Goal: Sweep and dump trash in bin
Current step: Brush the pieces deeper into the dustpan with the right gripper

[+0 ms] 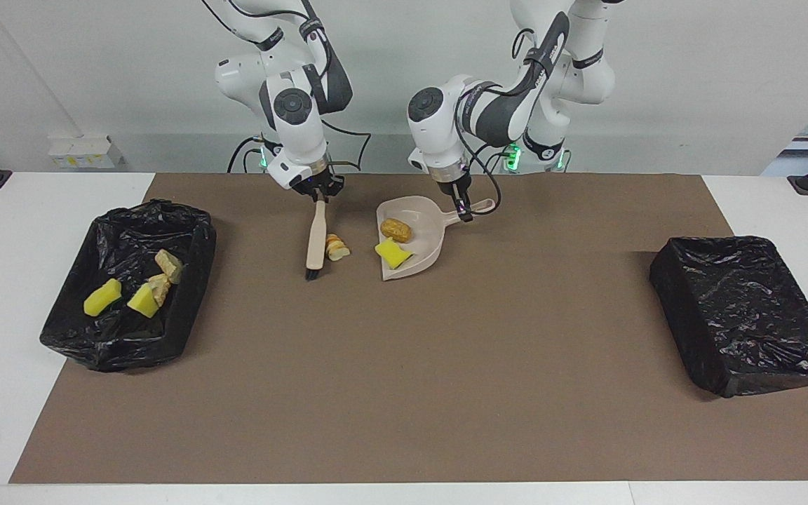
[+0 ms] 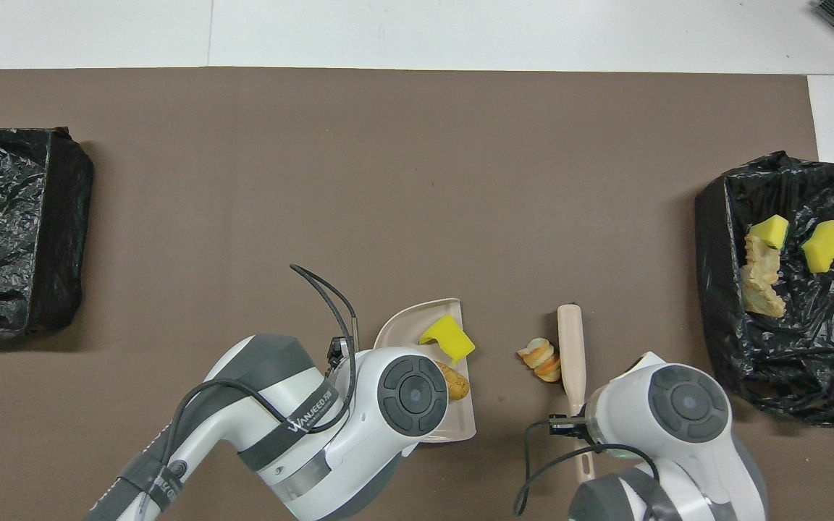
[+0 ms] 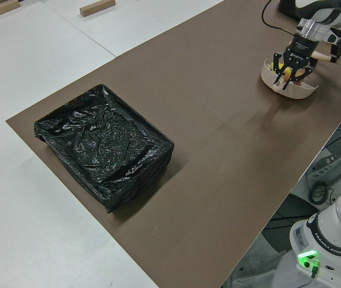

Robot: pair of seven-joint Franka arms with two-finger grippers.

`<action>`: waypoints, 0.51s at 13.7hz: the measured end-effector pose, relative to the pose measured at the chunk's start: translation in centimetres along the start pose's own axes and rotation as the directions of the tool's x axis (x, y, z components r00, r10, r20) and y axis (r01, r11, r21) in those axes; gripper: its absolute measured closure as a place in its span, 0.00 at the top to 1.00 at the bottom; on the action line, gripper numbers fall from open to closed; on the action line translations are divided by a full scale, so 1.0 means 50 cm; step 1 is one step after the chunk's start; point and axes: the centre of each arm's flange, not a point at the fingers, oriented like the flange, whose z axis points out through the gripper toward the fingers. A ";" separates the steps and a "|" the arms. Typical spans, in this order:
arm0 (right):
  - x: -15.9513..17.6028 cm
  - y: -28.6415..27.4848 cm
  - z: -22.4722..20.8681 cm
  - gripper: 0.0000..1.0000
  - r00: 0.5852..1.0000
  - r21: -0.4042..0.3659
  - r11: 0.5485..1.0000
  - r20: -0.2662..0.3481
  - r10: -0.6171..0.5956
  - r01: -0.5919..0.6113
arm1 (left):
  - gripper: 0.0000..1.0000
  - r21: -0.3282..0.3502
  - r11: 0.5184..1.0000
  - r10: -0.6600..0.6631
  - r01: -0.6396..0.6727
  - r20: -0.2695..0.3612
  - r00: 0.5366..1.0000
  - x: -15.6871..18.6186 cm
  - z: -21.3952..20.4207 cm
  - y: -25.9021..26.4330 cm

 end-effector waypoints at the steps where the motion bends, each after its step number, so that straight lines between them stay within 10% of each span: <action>1: -0.002 -0.020 -0.005 0.26 1.000 0.029 1.000 0.007 -0.004 0.004 | 0.32 -0.002 1.000 -0.001 0.001 0.002 1.000 -0.002 0.002 -0.001; 7: -0.018 -0.094 -0.019 0.26 0.984 0.335 0.932 0.062 -0.168 0.138 | 0.32 -0.014 1.000 -0.012 0.012 0.011 1.000 -0.011 0.017 -0.006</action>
